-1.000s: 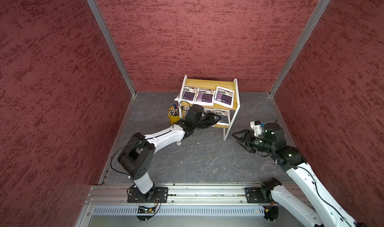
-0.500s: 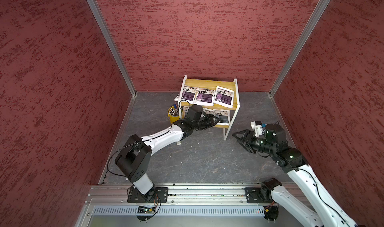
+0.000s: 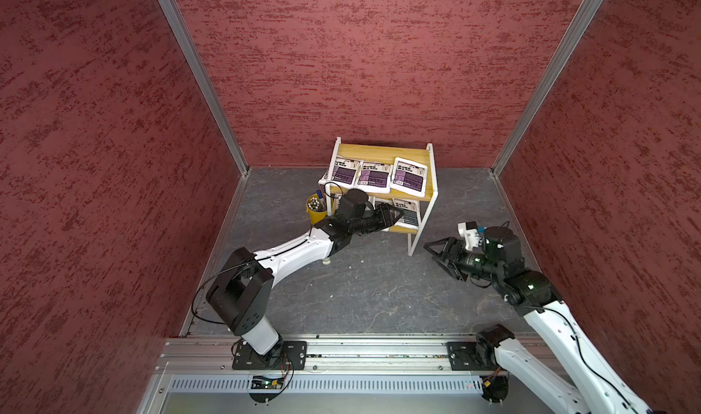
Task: Place the bagged coffee beans on the shelf by color
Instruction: Place the bagged coffee beans on the shelf.
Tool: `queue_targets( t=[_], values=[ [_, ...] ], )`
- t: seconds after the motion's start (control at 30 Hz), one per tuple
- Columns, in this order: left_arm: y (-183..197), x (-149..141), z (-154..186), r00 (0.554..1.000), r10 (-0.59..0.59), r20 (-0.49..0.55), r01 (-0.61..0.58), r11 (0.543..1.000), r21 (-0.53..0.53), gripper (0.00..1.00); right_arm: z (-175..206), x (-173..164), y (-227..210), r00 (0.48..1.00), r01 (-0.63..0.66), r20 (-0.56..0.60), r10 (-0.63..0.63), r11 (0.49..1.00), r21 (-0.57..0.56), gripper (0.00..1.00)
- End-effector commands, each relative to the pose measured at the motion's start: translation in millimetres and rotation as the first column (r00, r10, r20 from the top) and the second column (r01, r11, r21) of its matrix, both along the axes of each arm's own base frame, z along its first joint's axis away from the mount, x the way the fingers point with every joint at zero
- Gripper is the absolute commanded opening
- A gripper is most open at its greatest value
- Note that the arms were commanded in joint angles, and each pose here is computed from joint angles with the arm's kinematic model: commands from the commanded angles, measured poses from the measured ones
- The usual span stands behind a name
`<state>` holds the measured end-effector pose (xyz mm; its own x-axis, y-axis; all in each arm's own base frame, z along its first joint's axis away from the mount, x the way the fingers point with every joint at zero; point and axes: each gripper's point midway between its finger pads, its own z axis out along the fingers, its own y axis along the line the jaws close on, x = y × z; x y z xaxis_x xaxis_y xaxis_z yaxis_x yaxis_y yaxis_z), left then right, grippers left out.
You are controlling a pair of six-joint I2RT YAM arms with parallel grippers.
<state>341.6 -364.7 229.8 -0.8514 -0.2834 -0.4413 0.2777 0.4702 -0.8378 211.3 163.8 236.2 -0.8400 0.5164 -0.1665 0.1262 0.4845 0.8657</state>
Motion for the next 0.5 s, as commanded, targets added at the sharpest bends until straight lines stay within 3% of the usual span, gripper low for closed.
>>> queue_targets(
  t=[0.0,0.2,0.47],
  values=[
    [2,-4,13,0.999,-0.009,0.052,0.010,1.000,-0.021,0.47,4,2,-1,1.000,0.007,0.024,-0.007,1.000,0.016,0.64],
    [12,-9,7,0.999,0.015,0.037,-0.015,1.000,0.001,0.48,3,2,-1,1.000,0.007,0.025,-0.008,1.000,0.016,0.64],
    [20,-19,25,0.998,0.011,0.069,-0.009,1.000,-0.025,0.47,5,3,-1,1.000,0.011,0.029,-0.011,1.000,0.017,0.64]
  ],
)
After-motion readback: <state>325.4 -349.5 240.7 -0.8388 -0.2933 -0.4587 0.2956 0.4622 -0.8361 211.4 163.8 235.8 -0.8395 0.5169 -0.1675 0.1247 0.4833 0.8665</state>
